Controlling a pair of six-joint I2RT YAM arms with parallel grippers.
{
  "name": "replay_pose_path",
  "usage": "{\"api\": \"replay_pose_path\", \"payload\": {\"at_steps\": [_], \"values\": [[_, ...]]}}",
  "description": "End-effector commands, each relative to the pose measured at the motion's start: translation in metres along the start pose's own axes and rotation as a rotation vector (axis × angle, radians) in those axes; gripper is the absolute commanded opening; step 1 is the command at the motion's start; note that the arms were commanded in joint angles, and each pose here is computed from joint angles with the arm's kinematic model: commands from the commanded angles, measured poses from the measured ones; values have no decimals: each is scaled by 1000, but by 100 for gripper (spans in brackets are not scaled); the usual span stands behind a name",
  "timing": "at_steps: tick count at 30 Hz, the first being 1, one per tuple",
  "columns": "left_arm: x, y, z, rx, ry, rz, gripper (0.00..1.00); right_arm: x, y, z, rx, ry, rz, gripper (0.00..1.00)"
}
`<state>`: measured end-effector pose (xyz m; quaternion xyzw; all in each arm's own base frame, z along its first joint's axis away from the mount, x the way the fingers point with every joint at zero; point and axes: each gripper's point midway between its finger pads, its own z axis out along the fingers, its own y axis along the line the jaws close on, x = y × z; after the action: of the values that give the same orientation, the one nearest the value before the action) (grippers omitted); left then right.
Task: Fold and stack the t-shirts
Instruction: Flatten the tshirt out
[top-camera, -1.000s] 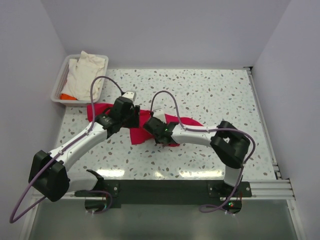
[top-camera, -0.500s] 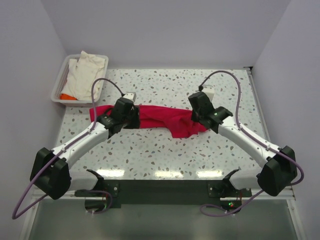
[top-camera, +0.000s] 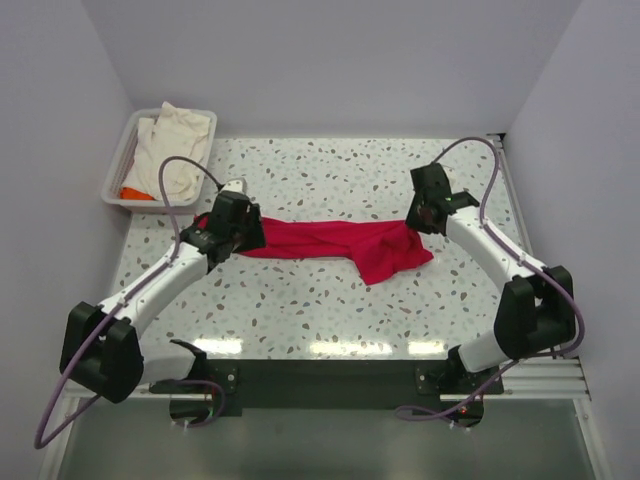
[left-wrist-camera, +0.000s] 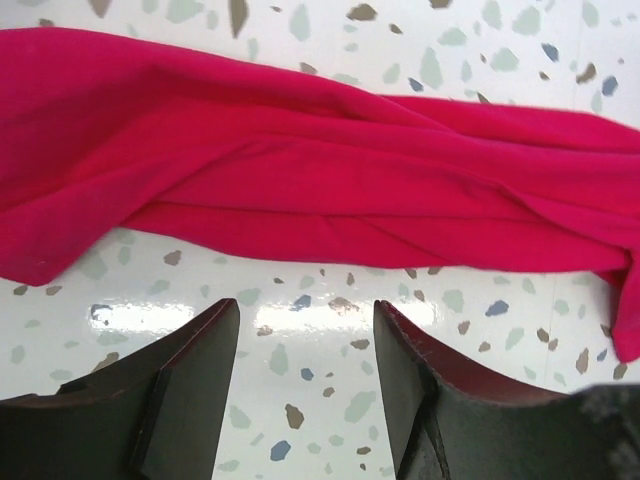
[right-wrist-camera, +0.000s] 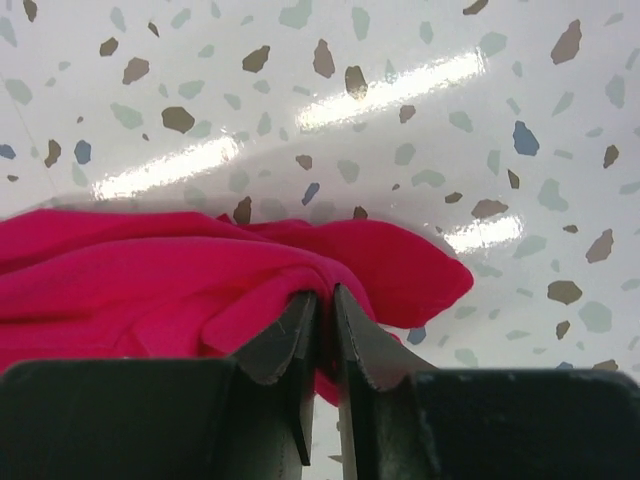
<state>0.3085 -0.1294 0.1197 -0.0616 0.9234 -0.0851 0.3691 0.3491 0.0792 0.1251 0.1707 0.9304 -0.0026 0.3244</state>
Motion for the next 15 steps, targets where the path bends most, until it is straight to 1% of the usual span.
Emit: {"api": "replay_pose_path", "payload": {"at_steps": [1, 5, 9, 12, 15], "values": [[-27, 25, 6, -65, -49, -130, 61, -35, 12, 2, -56, -51, 46, 14], [-21, 60, 19, -164, -27, -217, 60, -45, 18, 13, -99, -29, 80, 10], [-8, 104, 21, -328, -27, -303, 59, -39, 27, 18, -152, -15, 87, 9], [-3, 124, 24, -397, -32, -356, 59, -37, 30, 20, -166, -7, 84, 8], [0, 136, 29, -451, -22, -368, 59, -37, 34, 17, -193, -8, 78, 8]]}}
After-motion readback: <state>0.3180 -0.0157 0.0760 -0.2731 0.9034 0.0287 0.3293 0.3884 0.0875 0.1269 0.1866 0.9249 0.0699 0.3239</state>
